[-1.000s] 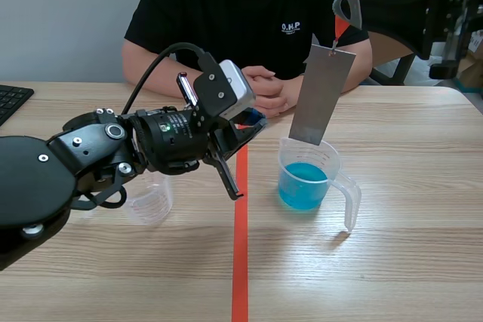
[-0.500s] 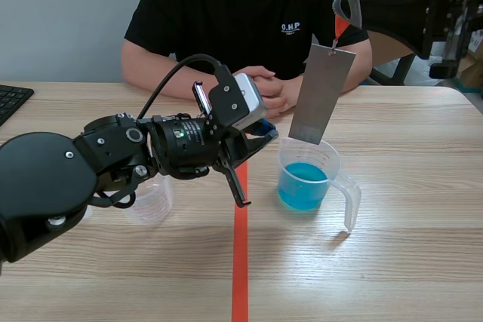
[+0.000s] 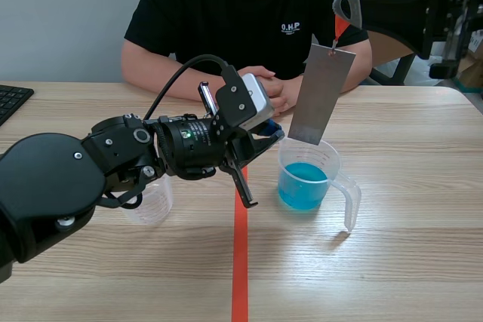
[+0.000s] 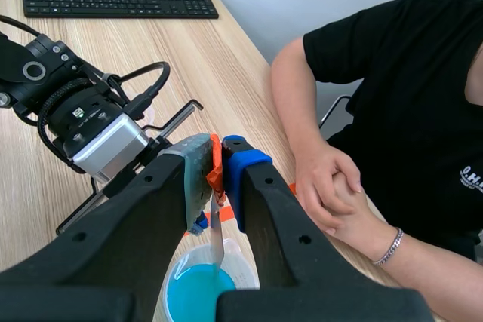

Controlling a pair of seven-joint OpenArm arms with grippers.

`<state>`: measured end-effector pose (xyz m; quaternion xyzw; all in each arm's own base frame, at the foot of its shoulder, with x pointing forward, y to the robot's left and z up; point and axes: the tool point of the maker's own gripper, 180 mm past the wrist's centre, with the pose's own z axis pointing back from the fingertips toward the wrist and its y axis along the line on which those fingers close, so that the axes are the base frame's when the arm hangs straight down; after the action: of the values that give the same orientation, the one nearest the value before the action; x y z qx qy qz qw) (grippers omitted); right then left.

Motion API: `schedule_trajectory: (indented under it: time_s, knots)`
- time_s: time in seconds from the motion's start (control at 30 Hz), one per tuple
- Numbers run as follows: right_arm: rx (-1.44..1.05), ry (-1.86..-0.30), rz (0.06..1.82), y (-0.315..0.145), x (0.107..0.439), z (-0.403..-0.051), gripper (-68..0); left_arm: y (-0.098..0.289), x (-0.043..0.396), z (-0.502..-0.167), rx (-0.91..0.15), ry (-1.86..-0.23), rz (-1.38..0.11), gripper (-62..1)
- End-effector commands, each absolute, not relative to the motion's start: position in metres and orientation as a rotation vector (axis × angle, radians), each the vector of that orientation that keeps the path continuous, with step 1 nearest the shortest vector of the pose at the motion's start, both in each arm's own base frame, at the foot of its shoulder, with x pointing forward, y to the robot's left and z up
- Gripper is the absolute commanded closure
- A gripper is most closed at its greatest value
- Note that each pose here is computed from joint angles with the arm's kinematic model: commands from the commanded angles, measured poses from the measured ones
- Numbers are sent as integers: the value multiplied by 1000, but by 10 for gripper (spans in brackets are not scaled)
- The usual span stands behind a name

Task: Do the redox reaction experiment.
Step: 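Point at the plate with the left hand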

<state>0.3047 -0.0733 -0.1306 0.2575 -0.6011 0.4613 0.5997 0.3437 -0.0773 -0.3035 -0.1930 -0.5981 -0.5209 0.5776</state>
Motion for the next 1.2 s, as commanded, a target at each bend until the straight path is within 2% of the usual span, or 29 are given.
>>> schedule_trajectory:
  time_s: [0.0, 0.87, 1.17]
  knots:
    - [607, -1427, 1077, -74, 305, -119, -15, -84, 349, -285, -462, -1459, -1206, -45]
    - [610, -1430, 1077, -74, 305, -118, -15, -80, 349, -284, -467, -1472, -1207, -45]
    - [610, -1431, 1077, -74, 305, -118, -15, -35, 353, -271, -455, -1495, -1151, -45]
